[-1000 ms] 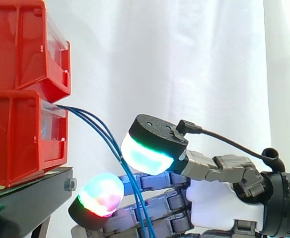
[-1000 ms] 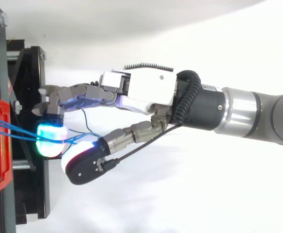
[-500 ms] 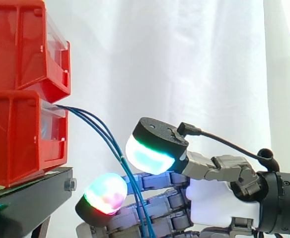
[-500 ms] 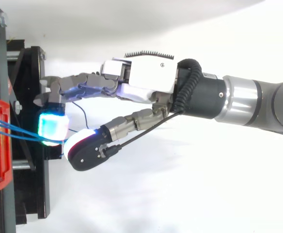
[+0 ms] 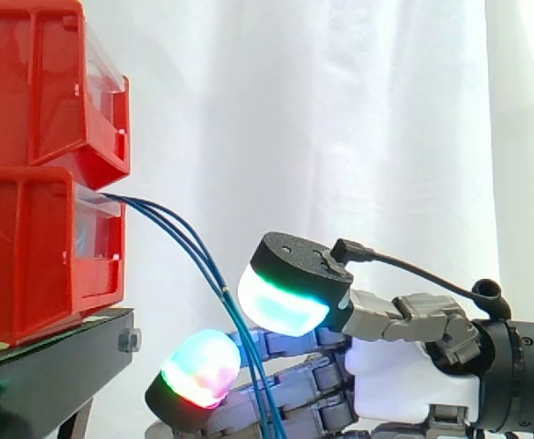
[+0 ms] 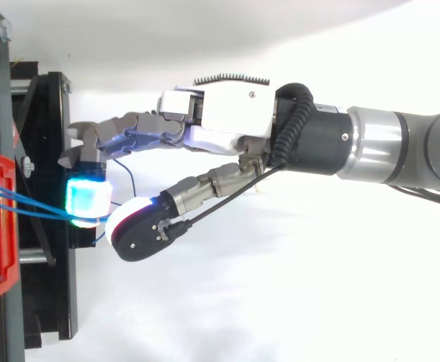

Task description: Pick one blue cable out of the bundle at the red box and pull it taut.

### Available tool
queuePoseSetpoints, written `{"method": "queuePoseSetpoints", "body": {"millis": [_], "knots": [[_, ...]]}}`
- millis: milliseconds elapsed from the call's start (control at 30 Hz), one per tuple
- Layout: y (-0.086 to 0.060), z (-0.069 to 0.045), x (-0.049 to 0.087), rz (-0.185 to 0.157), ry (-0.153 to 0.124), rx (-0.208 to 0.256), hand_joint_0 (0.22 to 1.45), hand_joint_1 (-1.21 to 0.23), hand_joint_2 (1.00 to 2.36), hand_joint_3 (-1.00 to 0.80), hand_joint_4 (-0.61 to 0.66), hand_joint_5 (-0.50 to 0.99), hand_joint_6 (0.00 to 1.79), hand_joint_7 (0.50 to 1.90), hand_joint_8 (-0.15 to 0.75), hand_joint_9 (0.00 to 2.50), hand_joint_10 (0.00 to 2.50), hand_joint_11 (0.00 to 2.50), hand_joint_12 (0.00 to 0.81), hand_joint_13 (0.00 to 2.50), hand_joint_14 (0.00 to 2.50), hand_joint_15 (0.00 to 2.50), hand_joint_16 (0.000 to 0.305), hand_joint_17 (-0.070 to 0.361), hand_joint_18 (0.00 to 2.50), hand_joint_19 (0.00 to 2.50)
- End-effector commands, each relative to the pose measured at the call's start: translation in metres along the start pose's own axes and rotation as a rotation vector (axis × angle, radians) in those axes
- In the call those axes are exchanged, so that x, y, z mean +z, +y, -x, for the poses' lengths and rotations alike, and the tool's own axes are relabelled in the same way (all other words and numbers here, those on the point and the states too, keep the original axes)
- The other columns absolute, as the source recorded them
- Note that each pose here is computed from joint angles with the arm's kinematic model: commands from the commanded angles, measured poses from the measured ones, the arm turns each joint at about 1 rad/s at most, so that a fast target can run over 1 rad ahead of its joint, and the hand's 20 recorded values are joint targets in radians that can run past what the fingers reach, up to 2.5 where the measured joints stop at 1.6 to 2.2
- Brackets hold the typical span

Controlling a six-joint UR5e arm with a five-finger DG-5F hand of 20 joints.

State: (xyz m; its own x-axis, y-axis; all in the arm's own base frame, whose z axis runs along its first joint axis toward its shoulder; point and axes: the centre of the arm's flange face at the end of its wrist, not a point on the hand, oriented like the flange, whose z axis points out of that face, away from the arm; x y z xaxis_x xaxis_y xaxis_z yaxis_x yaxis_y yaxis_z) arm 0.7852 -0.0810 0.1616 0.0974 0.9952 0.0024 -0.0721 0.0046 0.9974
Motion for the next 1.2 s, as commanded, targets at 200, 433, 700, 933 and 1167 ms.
{"method": "queuePoseSetpoints", "body": {"millis": [200,433,700,933,1167], "knots": [[0.002,-0.002,0.0,-0.003,0.007,-0.003,0.59,-0.7,1.01,-0.39,0.18,-0.14,0.63,1.03,0.284,0.35,0.0,0.12,0.333,0.1,0.0,0.08,0.056,0.126,0.0,0.03],[0.014,-0.002,-0.001,0.0,0.007,-0.008,0.61,-0.72,1.01,-0.32,0.17,-0.18,0.78,0.85,0.284,0.35,0.0,0.14,0.33,0.11,0.0,0.07,0.056,0.125,0.0,0.03],[0.015,-0.004,-0.002,-0.007,0.01,-0.014,0.61,-0.73,1.01,-0.28,0.17,-0.19,0.85,0.84,0.286,0.36,0.0,0.16,0.33,0.13,0.0,0.08,0.056,0.127,0.0,0.02],[0.015,-0.003,-0.001,-0.004,0.008,-0.014,0.62,-0.76,1.01,-0.27,0.16,-0.19,0.85,0.86,0.294,0.41,0.0,0.14,0.336,0.18,0.0,0.06,0.057,0.128,0.03,0.0],[0.02,0.001,0.003,0.008,0.002,-0.013,0.61,-0.76,1.01,-0.25,0.17,-0.19,0.86,0.87,0.296,0.42,0.0,0.17,0.337,0.19,0.0,0.06,0.057,0.128,0.04,0.01]]}}
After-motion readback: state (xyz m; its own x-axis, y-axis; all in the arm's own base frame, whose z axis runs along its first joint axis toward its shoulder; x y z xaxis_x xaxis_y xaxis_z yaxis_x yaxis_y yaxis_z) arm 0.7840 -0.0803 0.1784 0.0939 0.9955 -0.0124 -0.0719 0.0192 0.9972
